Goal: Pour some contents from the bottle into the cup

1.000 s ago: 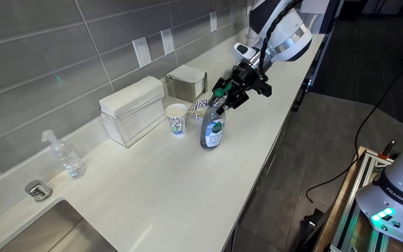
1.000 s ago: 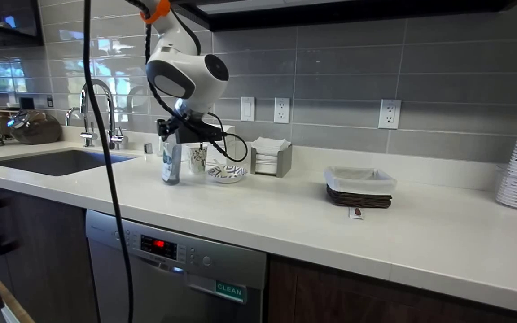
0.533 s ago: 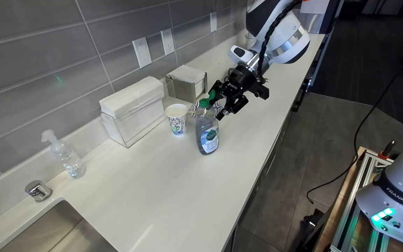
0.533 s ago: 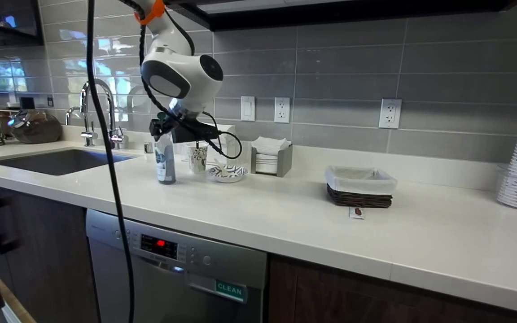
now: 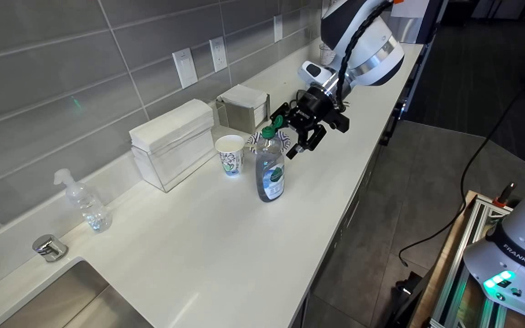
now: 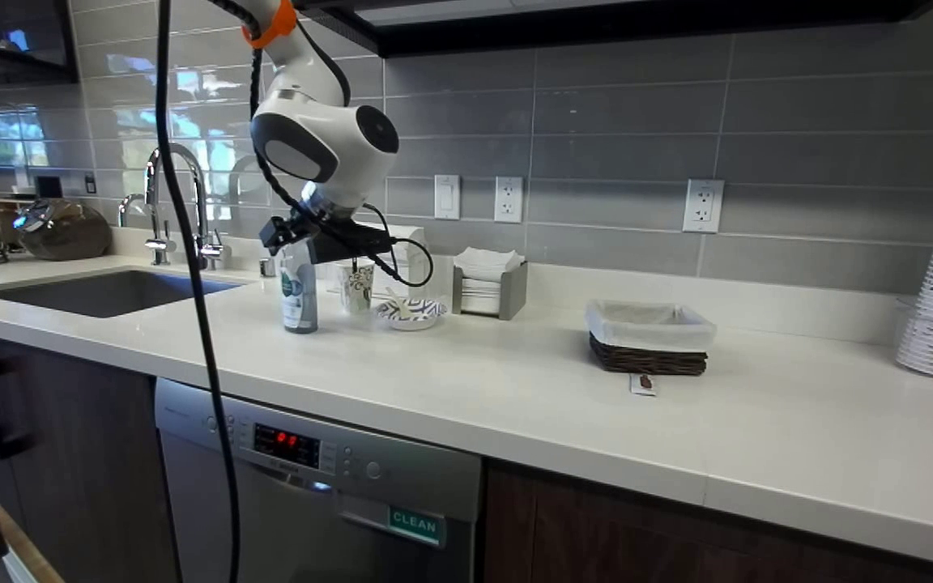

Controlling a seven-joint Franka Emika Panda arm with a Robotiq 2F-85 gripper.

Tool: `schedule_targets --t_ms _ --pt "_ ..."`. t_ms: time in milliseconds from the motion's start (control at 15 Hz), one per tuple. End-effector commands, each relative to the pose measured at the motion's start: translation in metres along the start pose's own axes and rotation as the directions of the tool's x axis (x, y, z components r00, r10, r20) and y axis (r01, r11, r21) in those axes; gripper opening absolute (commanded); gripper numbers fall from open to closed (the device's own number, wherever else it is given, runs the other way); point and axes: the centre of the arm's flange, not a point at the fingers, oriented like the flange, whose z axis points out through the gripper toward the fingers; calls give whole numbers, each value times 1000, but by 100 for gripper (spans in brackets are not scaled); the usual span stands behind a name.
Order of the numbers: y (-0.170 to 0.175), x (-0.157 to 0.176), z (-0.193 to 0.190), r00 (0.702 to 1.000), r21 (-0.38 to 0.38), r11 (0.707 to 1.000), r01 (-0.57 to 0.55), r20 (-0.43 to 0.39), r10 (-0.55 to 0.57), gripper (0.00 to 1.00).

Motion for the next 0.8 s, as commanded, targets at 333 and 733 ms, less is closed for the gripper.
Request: schedule_targets --t_ms 333,733 --pt "-17 -67 12 978 -6 996 88 -189 -88 100" --pt "-14 -88 26 955 25 994 110 -281 -99 96"
